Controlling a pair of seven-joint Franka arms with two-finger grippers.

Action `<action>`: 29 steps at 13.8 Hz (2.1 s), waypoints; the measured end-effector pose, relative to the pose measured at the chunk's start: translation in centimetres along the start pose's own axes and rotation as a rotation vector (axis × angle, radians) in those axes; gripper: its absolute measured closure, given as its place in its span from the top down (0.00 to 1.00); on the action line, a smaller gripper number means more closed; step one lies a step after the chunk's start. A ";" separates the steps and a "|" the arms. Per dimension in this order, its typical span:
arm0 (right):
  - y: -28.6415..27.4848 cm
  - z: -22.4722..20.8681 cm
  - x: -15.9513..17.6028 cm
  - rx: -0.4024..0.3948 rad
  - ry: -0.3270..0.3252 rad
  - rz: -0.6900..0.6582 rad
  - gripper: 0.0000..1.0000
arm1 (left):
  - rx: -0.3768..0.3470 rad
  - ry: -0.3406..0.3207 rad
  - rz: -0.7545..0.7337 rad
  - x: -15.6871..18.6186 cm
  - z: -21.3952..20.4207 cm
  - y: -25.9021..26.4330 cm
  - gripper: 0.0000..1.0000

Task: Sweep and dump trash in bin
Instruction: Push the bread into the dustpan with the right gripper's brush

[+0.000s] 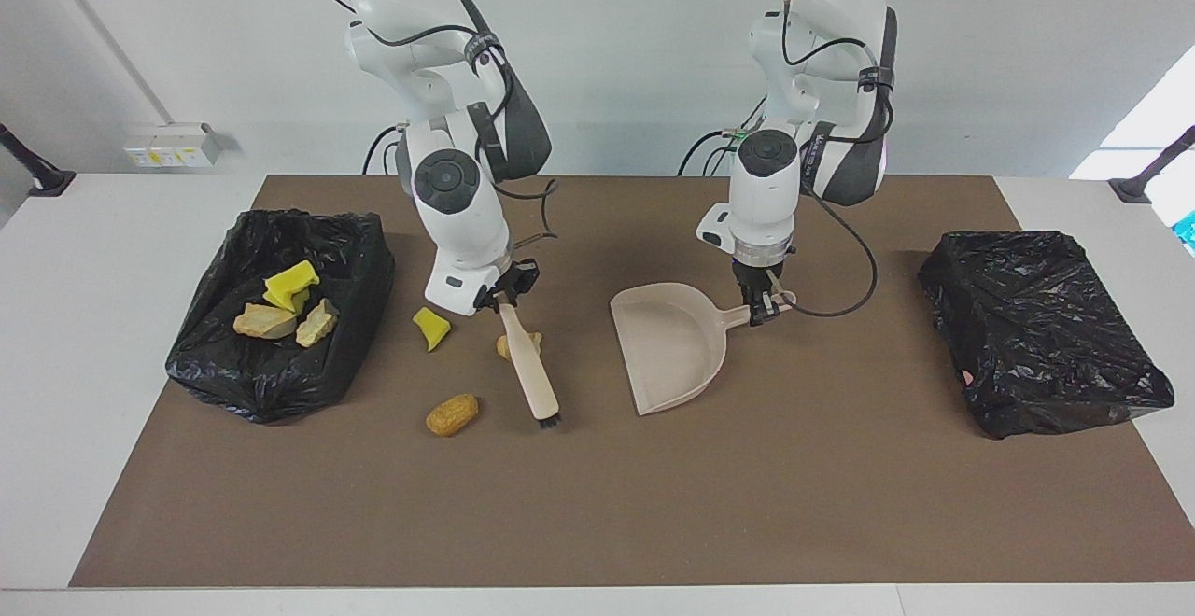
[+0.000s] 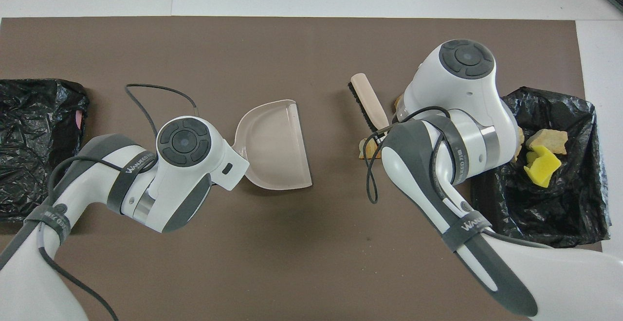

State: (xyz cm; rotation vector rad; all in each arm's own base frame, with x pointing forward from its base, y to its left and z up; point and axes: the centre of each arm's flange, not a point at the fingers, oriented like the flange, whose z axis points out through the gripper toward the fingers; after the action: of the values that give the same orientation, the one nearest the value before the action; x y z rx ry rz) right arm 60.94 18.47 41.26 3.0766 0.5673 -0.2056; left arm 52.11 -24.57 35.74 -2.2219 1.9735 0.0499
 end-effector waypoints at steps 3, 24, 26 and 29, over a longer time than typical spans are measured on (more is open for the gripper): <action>4.0 -1.0 0.0 -0.153 0.021 -0.001 0.26 | 0.003 0.003 -0.004 0.0 0.0 0.1 0.31; -15.3 5.9 -0.3 0.333 -0.045 0.068 0.26 | 0.004 0.005 -0.023 -0.1 0.1 0.2 0.31; -17.2 5.5 -0.2 0.420 -0.024 0.097 0.26 | 0.004 0.005 -0.026 -0.1 0.1 0.2 0.31; -16.9 4.6 -0.1 0.473 -0.019 0.135 0.26 | 0.004 0.005 -0.028 -0.1 0.1 0.2 0.31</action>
State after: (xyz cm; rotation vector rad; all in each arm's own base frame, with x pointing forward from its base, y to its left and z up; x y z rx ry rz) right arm 54.25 34.10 37.02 3.5440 0.3484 -0.4229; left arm 51.92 -24.46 35.63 -2.2483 1.9428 0.0371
